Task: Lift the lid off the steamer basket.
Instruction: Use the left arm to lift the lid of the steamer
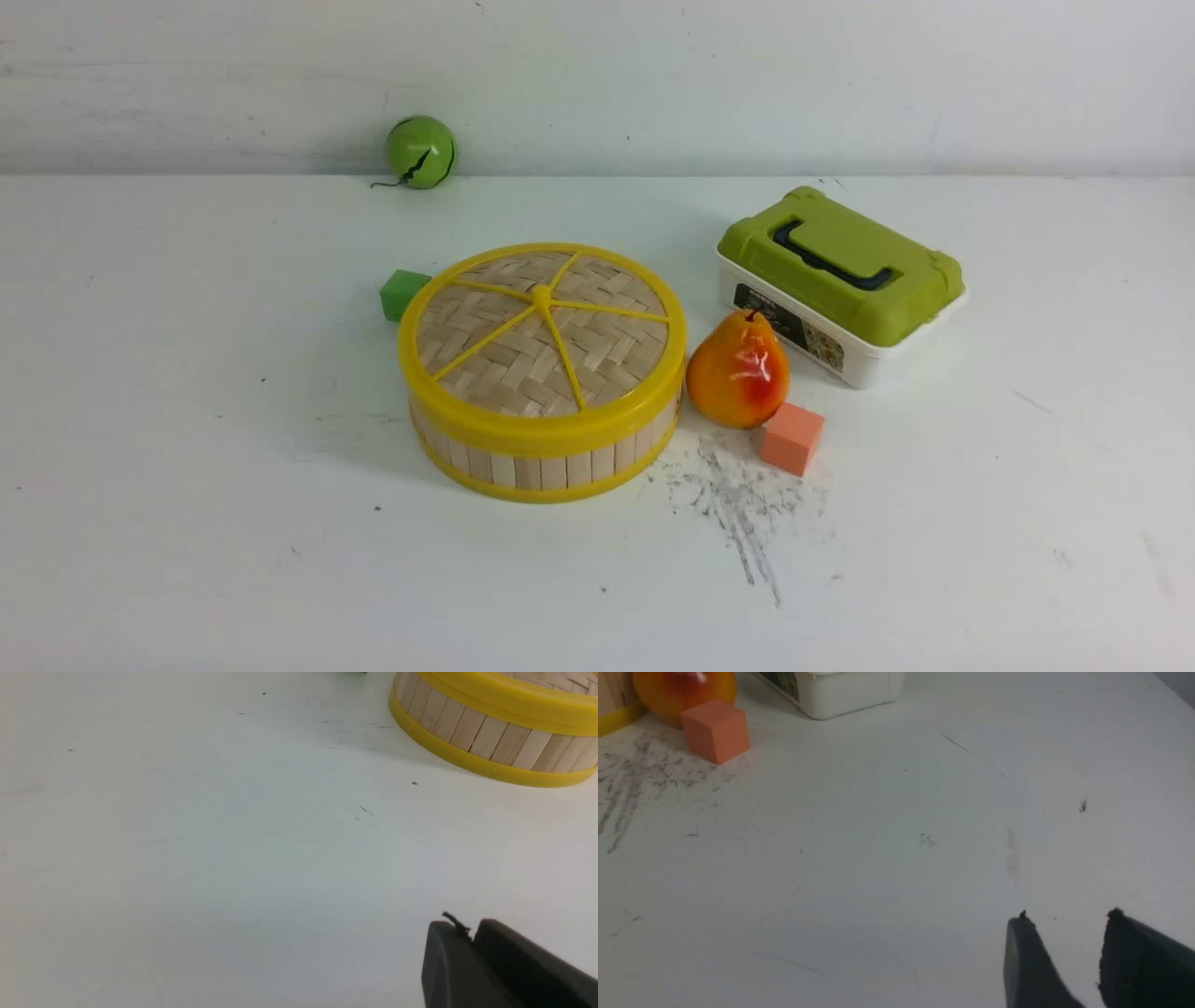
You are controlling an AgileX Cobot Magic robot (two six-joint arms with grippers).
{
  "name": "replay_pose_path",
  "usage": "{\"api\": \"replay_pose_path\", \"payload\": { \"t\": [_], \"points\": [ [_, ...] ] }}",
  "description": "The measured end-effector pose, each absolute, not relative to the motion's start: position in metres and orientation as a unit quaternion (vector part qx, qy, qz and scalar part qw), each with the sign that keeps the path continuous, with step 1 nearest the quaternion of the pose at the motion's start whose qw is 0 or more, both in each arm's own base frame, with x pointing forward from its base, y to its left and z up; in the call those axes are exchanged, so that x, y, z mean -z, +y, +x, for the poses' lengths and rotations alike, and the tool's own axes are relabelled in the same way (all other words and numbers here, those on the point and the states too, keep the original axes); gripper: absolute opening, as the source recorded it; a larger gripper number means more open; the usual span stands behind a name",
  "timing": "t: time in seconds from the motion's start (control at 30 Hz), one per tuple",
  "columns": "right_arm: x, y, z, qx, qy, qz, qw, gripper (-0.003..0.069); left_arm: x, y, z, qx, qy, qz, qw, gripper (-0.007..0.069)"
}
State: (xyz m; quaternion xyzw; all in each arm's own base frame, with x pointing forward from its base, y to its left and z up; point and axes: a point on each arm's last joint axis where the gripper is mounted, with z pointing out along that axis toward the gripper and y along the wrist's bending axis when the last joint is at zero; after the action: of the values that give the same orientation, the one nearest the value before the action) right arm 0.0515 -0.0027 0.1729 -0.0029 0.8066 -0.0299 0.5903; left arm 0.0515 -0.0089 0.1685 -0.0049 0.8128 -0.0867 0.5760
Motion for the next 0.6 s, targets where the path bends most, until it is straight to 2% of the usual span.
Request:
{"api": "replay_pose_path", "payload": {
  "t": [0.6],
  "points": [
    [-0.173,-0.0027,0.0515,0.03,0.807,-0.003,0.59,0.024,-0.1685,-0.0089,0.0515,0.087,0.813,-0.005,0.576,0.0082]
  ]
}}
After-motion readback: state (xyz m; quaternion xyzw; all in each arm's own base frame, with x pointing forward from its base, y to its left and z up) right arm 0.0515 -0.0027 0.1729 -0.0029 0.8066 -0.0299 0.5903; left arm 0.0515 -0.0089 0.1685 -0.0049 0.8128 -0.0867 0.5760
